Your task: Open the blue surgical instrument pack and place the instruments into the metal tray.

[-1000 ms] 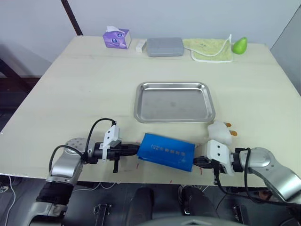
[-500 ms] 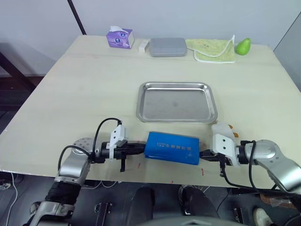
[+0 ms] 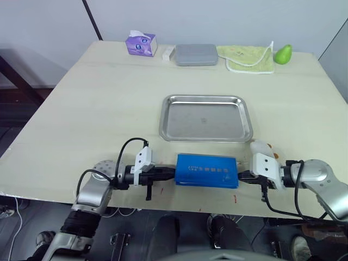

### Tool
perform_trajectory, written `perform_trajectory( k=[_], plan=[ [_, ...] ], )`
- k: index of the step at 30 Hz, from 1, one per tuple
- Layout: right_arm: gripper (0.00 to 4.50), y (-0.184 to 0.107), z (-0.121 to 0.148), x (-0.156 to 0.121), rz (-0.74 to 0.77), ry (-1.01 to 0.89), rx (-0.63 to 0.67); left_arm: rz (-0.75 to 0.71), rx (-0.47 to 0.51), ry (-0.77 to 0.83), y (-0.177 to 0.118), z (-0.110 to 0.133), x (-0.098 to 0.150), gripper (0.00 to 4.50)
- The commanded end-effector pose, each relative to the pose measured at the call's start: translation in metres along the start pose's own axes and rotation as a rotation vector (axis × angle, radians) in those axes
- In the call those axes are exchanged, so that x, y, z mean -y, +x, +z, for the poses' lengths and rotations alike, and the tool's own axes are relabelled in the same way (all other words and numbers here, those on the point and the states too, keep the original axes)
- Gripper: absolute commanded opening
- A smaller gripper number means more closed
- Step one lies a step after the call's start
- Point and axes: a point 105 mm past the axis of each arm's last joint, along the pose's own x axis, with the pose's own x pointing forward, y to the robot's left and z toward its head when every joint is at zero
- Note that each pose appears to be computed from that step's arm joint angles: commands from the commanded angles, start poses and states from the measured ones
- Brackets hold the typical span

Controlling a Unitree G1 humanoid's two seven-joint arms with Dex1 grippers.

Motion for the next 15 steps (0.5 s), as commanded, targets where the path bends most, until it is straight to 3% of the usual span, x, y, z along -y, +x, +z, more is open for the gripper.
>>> perform_trajectory(
  k=[1,11,14,15],
  plan=[
    [0.0,-0.008,0.001,0.007,-0.054,-0.009,0.003,-0.025,0.003,-0.004,0.003,-0.003,0.007,0.03],
    [0.0,-0.043,-0.001,0.0,-0.124,0.144,0.121,0.072,0.063,-0.077,-0.04,-0.001,0.001,0.03],
    [0.74,-0.06,0.0,-0.003,-0.168,0.204,0.204,0.093,0.073,-0.106,-0.058,-0.001,0.003,0.73],
    [1.25,-0.065,0.0,-0.005,-0.172,0.209,0.215,0.102,0.078,-0.115,-0.063,0.0,0.003,1.18]
  ],
)
